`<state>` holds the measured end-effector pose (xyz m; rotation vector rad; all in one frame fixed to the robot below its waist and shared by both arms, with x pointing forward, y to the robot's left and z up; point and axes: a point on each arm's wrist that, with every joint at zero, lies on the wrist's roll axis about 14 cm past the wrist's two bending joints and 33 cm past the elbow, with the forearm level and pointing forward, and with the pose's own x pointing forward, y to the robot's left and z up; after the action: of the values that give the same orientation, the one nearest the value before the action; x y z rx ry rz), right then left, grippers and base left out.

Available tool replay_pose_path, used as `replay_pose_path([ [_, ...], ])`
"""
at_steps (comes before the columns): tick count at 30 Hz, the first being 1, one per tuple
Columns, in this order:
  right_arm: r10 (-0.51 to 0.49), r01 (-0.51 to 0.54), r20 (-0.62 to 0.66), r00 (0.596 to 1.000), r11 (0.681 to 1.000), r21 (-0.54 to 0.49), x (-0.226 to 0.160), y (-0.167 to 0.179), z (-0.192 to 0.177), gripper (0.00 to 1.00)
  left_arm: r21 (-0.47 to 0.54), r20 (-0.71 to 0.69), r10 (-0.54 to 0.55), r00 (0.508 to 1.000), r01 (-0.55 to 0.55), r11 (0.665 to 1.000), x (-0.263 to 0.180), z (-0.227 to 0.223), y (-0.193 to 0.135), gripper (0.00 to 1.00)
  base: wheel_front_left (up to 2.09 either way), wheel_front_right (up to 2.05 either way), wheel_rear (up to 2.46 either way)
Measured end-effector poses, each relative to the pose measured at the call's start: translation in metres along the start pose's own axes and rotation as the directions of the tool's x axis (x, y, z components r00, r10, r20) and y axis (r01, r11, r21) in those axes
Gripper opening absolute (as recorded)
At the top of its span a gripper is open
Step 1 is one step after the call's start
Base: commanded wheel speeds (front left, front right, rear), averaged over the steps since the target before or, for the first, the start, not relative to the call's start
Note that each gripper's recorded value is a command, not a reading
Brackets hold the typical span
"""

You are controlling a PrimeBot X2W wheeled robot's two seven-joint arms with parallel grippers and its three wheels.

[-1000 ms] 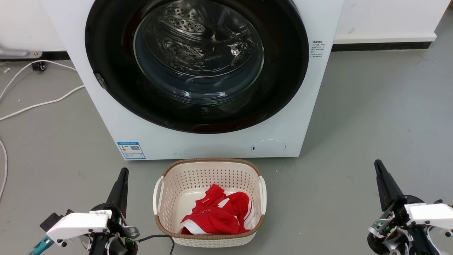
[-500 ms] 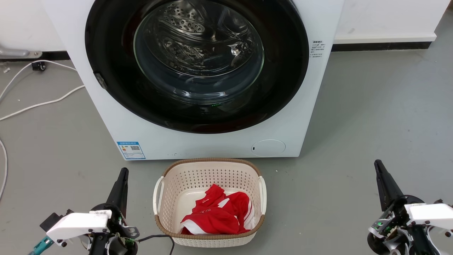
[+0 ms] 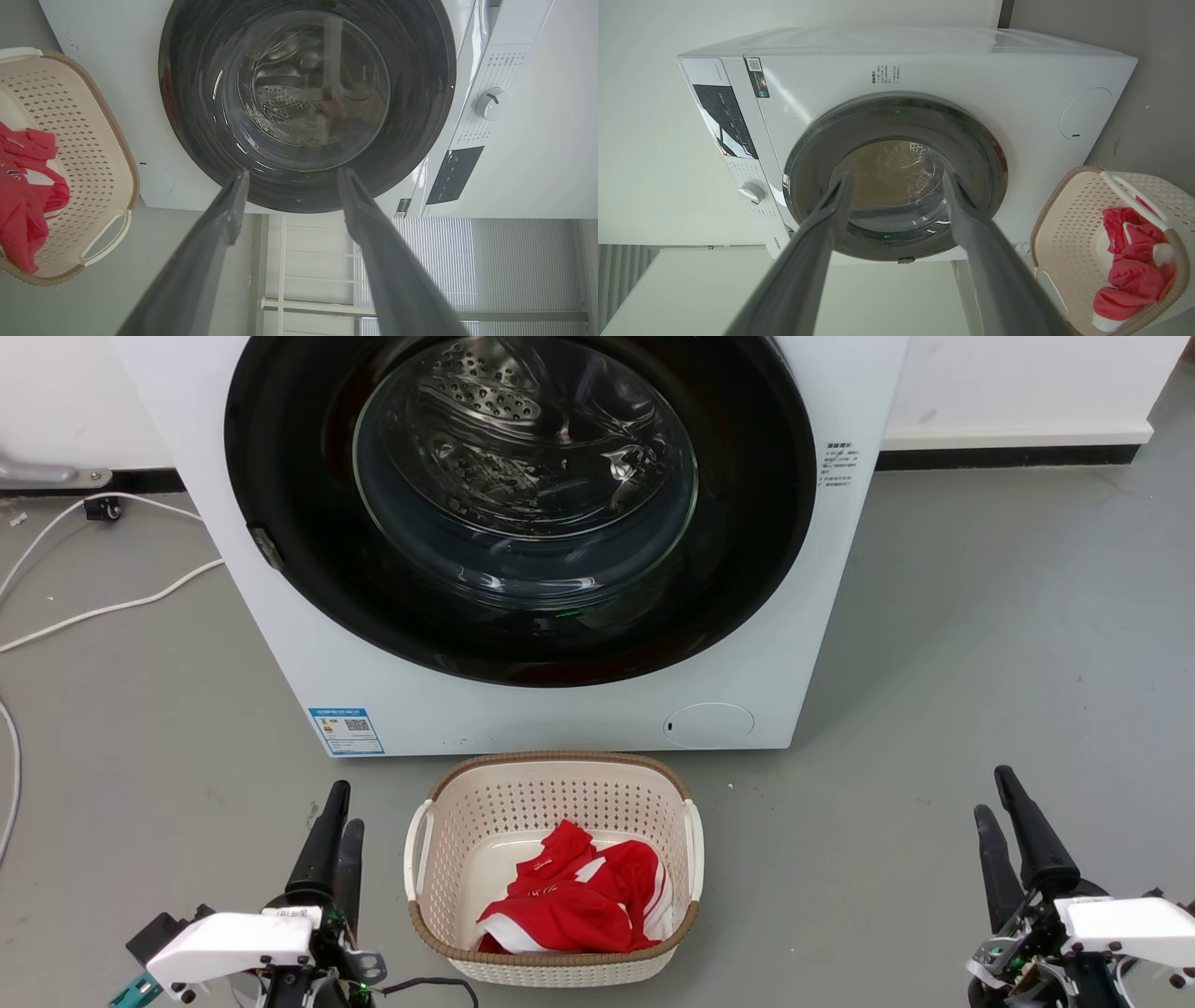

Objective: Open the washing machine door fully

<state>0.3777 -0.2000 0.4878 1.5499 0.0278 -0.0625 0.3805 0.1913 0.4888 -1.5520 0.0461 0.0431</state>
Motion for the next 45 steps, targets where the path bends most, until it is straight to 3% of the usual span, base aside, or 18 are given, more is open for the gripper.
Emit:
replay_pose_path([
  [8, 0.043, -0.041, 0.013, 0.999, 0.987, -0.154, 0.002, 0.015, 0.001, 1.00, 0.126, 0.022, -0.037, 0.999, 0.034, 0.991, 0.001, 0.003, -0.013, 1.00, 0.00, 0.00, 0.00],
  [15, 0.087, -0.081, -0.002, 0.996, 0.925, -0.371, 0.005, 0.030, -0.004, 1.00, 0.269, 0.035, -0.085, 0.996, 0.073, 0.960, 0.004, 0.006, -0.029, 1.00, 0.00, 0.00, 0.00],
  [27, 0.105, -0.090, -0.013, 0.994, 0.777, -0.623, 0.004, 0.034, -0.008, 1.00, 0.487, 0.033, -0.131, 0.991, 0.099, 0.868, 0.005, 0.003, -0.042, 1.00, 0.00, 0.00, 0.00],
  [45, 0.127, -0.111, -0.053, 0.990, 0.515, -0.850, -0.004, 0.038, -0.017, 1.00, 0.744, 0.010, -0.169, 0.985, 0.106, 0.660, 0.005, -0.004, -0.050, 1.00, 0.00, 0.00, 0.00],
])
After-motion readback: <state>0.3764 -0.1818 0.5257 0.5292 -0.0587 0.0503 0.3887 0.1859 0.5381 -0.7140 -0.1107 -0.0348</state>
